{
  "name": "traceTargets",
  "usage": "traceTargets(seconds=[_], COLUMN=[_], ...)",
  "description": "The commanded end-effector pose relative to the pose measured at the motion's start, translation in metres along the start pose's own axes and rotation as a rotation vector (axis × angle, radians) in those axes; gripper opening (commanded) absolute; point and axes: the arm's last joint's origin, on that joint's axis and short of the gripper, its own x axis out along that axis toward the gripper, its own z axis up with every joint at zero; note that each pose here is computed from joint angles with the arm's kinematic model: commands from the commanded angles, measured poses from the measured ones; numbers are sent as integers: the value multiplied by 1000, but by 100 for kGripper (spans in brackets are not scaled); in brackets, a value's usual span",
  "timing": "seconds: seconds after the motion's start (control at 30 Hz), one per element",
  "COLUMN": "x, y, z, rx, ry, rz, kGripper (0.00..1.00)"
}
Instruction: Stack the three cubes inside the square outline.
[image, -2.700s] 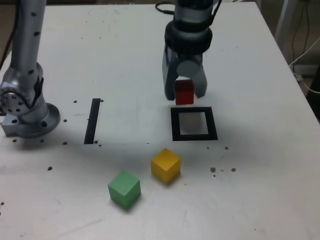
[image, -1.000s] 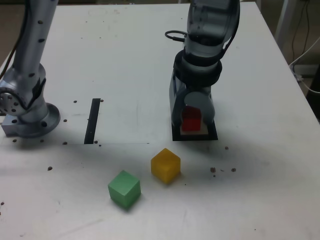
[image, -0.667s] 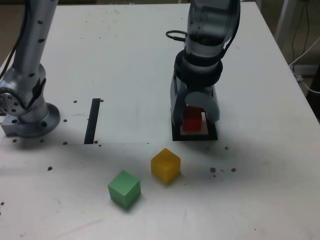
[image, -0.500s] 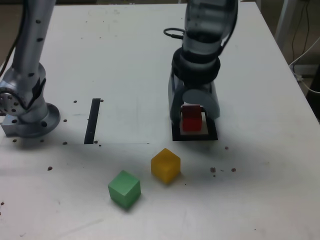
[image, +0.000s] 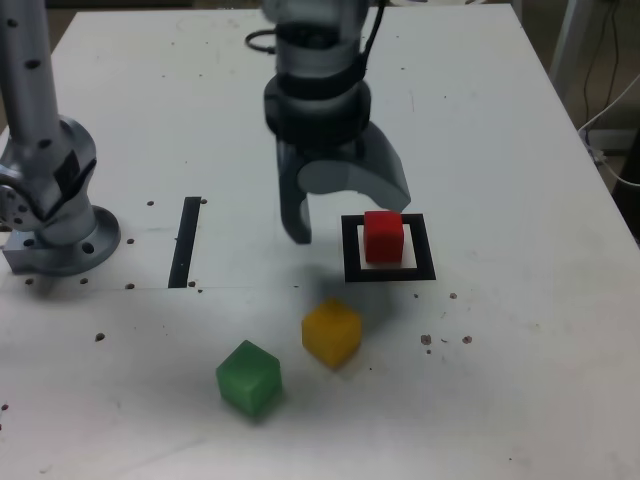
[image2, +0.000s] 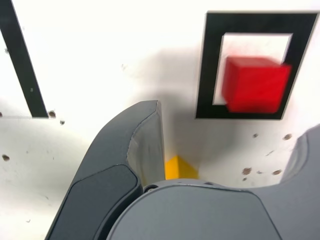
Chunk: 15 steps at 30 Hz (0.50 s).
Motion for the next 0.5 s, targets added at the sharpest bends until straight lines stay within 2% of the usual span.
traceTargets(seconds=[0.0, 0.13, 0.23, 0.47], x=[-3, -5, -2, 17], y=[-6, -23, -35, -50], z=[-6, -9, -6, 6], rx=[4, -1, -15, -52], ry=[-19, -20, -9, 65], rz=[-16, -39, -54, -61], kGripper=[100, 100, 100, 99])
